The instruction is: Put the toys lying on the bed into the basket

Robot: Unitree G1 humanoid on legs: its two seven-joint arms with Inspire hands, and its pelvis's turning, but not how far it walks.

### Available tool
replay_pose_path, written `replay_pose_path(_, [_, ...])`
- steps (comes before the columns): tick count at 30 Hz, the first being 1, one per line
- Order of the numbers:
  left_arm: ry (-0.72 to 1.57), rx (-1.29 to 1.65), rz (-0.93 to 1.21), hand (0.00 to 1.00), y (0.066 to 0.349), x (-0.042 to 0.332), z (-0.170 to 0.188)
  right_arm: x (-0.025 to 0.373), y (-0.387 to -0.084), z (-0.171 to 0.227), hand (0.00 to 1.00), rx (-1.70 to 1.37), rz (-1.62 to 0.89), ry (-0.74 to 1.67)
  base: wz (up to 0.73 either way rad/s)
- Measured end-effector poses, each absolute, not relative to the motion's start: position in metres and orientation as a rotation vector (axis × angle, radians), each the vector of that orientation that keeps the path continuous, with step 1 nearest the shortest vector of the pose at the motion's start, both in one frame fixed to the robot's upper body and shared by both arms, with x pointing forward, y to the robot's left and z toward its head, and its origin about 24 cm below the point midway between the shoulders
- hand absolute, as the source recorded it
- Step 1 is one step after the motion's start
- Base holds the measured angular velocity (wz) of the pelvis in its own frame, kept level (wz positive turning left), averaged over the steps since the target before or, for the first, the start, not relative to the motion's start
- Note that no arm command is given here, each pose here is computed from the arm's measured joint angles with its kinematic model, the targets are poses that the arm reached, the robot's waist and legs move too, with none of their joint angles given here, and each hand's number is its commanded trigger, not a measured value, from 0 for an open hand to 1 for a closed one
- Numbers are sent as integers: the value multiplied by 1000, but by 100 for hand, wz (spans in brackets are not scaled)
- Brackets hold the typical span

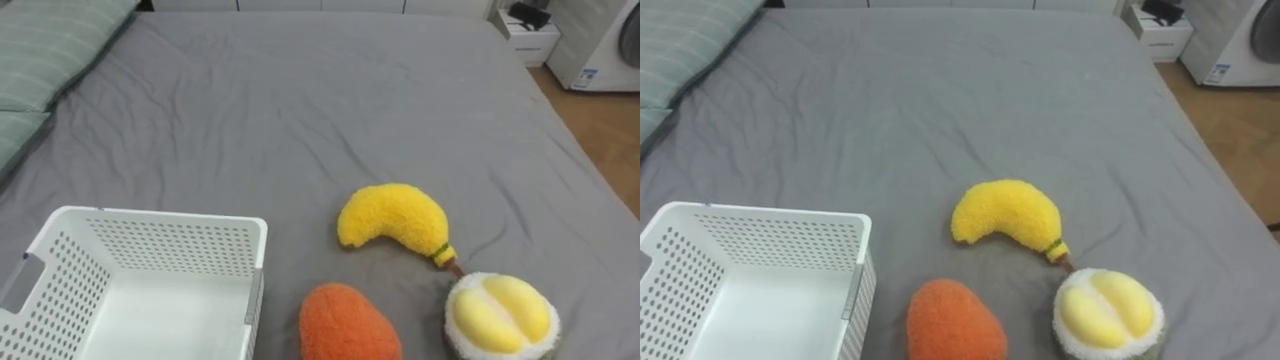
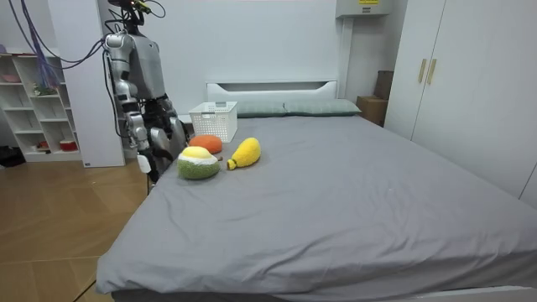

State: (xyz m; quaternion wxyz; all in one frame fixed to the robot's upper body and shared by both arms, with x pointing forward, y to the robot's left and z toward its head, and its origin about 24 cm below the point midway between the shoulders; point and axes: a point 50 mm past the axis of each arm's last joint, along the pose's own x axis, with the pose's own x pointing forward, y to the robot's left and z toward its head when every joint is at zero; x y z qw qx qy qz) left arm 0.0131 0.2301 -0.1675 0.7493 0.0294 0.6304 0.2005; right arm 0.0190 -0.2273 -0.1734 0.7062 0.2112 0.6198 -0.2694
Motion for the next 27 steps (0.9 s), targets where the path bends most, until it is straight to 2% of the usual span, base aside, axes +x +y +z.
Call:
replay_pose_path(9, [1380, 23, 504, 0, 242, 7, -165, 9, -270, -162, 0, 408, -893, 1301, -4])
replay_pose_path(17, [1399, 49, 503, 0, 250, 1, -164, 60, -297, -143, 0, 170, -884, 1119, -3])
replay_pose_path(27, [1381, 78, 478, 0, 251, 7, -164, 123, -307, -105, 0, -175, -790, 839, 0])
